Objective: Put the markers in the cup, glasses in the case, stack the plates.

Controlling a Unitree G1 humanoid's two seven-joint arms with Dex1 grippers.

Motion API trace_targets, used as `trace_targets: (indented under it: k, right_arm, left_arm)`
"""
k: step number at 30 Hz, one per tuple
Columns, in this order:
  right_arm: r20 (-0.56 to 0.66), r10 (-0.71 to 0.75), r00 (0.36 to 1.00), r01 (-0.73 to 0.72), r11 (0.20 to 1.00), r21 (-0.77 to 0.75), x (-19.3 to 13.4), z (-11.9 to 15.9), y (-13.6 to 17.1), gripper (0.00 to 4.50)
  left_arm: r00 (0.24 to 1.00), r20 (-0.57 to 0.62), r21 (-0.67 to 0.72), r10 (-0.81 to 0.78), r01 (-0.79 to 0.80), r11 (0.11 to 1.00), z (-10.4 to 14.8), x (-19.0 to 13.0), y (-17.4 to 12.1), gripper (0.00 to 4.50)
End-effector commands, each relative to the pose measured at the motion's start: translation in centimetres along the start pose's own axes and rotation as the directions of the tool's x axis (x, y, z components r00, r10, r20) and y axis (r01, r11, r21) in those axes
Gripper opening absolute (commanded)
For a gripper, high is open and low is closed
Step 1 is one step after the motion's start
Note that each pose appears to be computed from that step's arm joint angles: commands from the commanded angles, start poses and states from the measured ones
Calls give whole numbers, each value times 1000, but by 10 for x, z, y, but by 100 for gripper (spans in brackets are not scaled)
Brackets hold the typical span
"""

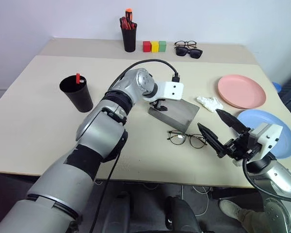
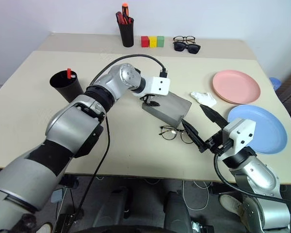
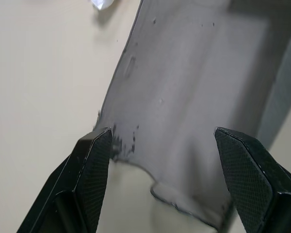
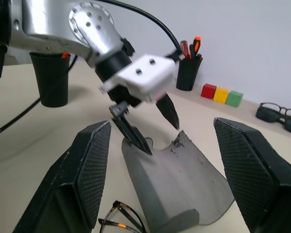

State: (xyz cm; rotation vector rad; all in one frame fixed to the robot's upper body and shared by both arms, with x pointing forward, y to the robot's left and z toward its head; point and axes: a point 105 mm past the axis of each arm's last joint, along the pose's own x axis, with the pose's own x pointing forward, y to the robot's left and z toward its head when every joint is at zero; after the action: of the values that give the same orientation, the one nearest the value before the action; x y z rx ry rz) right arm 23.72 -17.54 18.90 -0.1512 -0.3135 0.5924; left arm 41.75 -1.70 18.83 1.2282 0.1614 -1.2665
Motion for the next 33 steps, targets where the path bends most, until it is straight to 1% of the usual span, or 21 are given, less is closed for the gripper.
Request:
trace_targets:
  k: [1, 5, 7, 8, 9, 12, 15, 17, 21, 28, 33]
  right_arm:
    - [38, 13, 999, -12, 1000, -16, 1, 7, 2, 345]
    - [39, 15, 999, -15, 1000, -15, 1, 5, 2, 345]
    - [38, 16, 999, -15, 1000, -16, 0, 5, 2, 345]
    - [37, 15, 999, -14, 1000, -16, 0, 5, 2, 345]
    - [36, 14, 999, -14, 1000, -17, -1, 5, 2, 345]
    - [34, 10, 999, -10, 1000, -17, -2, 4, 2, 345]
    - [29, 12, 999, -12, 1000, -17, -2, 5, 5, 345]
    - [1, 28, 1000, -27, 999, -29, -6, 3, 6, 345]
    - [-58, 32, 998, -35, 999, -40, -20, 0, 6, 345]
    - [-133, -34, 991, 29, 999, -42, -55, 2, 2, 345]
    - [-157, -69, 985, 63, 997, -42, -66, 4, 1, 345]
  left_arm:
    - [997, 71, 15, 16, -17, 1000, 22, -20, 19, 341]
    - [997, 74, -8, -12, 12, 1000, 20, -23, 17, 341]
    - [998, 46, 15, -50, 49, 999, 14, -24, 11, 394]
    - [997, 33, 26, -63, 62, 998, 11, -23, 9, 427]
    - [997, 26, 32, -71, 70, 997, 10, -23, 8, 444]
    - [997, 14, 38, -74, 73, 997, 8, -21, 6, 444]
    - [996, -38, 74, -79, 81, 994, 0, -15, 1, 444]
    - [995, -57, 84, -85, 90, 992, -3, -11, -3, 444]
    - [994, -77, 88, -82, 89, 992, -6, -3, -7, 444]
    - [992, -86, 83, -96, 103, 991, -9, 1, -12, 444]
    - [990, -100, 76, -99, 107, 991, -14, 1, -14, 444]
